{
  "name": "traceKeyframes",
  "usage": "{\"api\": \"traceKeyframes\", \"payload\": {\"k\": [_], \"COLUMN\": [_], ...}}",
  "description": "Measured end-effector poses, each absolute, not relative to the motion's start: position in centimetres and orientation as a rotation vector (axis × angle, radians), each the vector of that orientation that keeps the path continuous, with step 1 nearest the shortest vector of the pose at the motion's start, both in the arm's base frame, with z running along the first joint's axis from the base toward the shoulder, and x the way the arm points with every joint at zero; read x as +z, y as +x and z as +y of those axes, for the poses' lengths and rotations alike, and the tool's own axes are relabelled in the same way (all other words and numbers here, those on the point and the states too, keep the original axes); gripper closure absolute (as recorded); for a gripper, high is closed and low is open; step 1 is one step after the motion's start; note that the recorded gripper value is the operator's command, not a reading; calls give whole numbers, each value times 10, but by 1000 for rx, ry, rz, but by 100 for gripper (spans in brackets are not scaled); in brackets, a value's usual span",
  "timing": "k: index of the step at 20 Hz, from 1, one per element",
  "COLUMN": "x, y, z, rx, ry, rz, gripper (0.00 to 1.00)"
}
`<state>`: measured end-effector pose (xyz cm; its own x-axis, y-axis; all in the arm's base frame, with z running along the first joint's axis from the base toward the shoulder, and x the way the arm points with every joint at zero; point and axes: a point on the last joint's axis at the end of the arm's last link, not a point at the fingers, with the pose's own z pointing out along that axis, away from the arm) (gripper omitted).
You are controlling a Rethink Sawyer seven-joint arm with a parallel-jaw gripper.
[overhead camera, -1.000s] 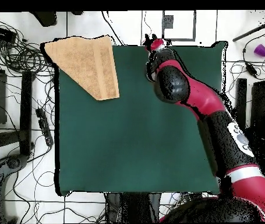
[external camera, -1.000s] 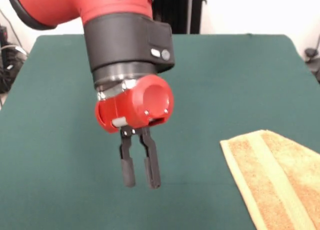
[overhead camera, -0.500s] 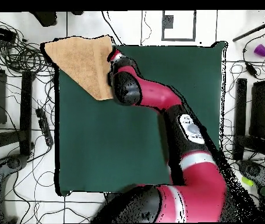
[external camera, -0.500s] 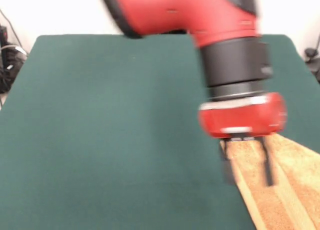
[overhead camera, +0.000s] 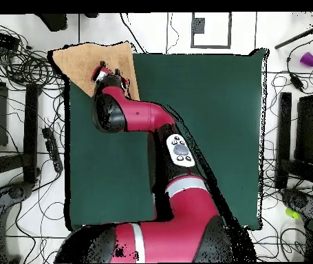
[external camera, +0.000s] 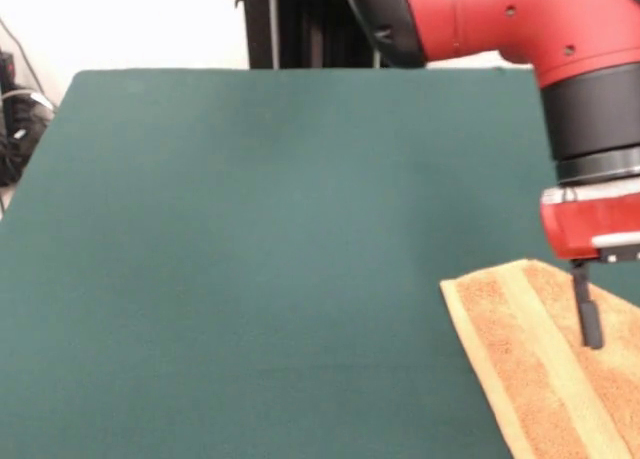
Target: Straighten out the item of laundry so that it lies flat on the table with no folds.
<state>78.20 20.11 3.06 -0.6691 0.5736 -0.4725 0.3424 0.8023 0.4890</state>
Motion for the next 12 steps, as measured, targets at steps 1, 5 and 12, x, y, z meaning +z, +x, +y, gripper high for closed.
{"api": "traceKeyframes", "payload": {"k": [1, 5, 12], "x": [29, 27, 34], "y": [785, 793, 802], "z": [182, 116, -14], "rx": [479, 465, 407], "ry": [685, 747, 900], "rz": [2340, 2304, 2216], "gripper": [0, 0, 0]}}
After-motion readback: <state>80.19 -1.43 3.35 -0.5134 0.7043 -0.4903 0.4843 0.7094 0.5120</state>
